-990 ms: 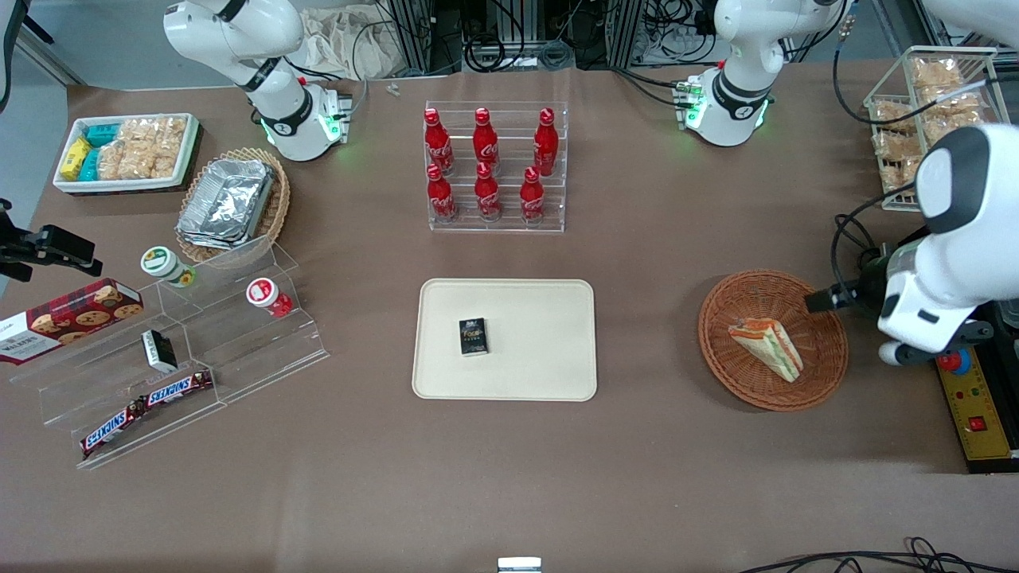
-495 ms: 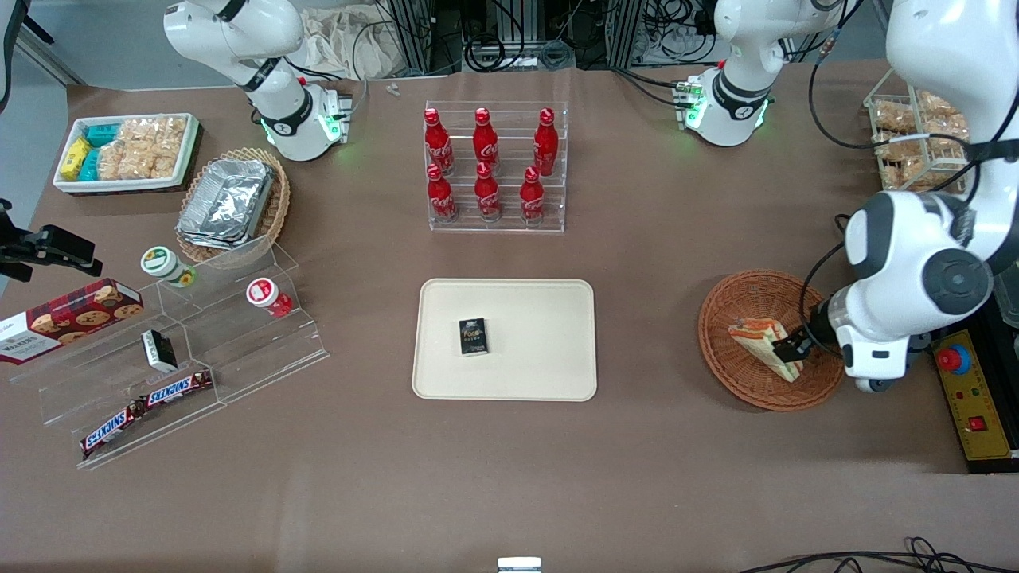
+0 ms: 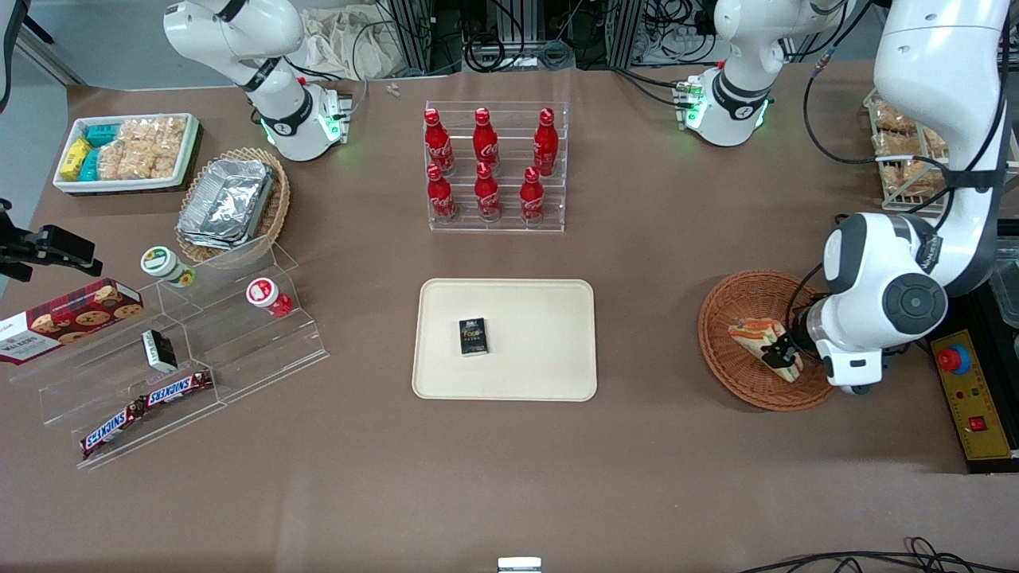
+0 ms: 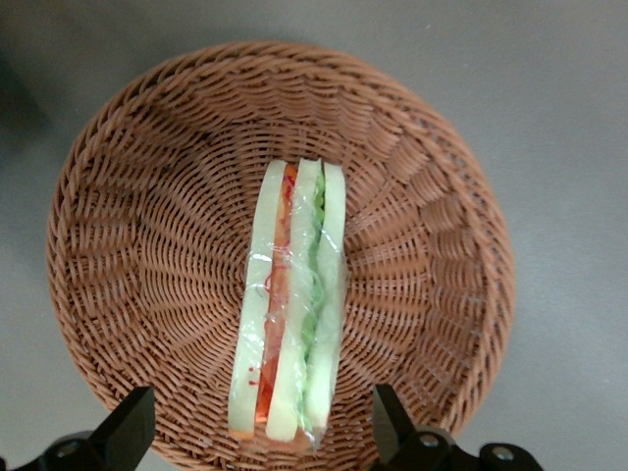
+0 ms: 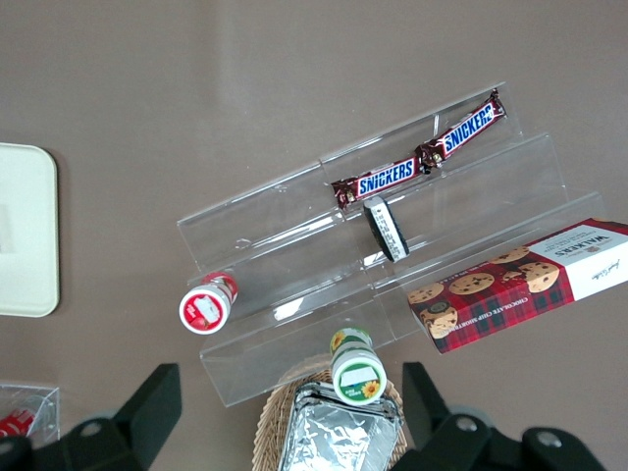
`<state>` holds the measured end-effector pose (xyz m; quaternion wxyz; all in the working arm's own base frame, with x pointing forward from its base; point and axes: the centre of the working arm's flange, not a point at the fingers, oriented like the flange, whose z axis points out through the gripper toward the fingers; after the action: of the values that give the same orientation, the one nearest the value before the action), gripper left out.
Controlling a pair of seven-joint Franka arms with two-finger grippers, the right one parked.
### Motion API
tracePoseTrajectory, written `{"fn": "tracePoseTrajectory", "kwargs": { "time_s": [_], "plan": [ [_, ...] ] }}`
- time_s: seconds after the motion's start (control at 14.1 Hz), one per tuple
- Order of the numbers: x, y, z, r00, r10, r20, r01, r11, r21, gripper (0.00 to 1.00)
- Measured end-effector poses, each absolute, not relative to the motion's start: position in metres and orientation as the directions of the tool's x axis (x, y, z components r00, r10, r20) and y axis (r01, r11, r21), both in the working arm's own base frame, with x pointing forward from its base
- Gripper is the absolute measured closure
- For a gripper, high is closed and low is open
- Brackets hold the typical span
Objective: Place sandwich from basket to tray
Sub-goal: 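Close the left gripper on the sandwich wedge and lift it, then carry the sandwich with the left gripper over to the cream tray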
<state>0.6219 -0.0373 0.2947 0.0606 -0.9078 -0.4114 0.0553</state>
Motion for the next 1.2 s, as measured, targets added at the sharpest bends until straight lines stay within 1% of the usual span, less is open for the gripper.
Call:
{"fn": "tracePoseTrajectory", "kwargs": {
  "time_s": [0.49,0.71,0.85,0.92,0.99,1.13,1.2],
  "plan": [
    [0.619,-0.037,0.268,0.624,0.779,-0.061,0.76,-0.623,-0.184,0.0],
    [0.621,-0.039,0.257,0.616,0.786,-0.06,0.769,-0.616,-0.174,0.0],
    [0.622,-0.039,0.251,0.593,0.803,-0.058,0.786,-0.593,-0.173,0.19],
    [0.622,-0.04,0.25,0.587,0.808,-0.055,0.792,-0.587,-0.17,0.33],
    [0.623,-0.041,0.25,0.584,0.81,-0.052,0.795,-0.583,-0.166,0.42],
    [0.625,-0.043,0.254,0.584,0.811,-0.046,0.797,-0.583,-0.156,0.59],
    [0.627,-0.044,0.258,0.585,0.81,-0.042,0.798,-0.584,-0.149,0.65]
  ]
}}
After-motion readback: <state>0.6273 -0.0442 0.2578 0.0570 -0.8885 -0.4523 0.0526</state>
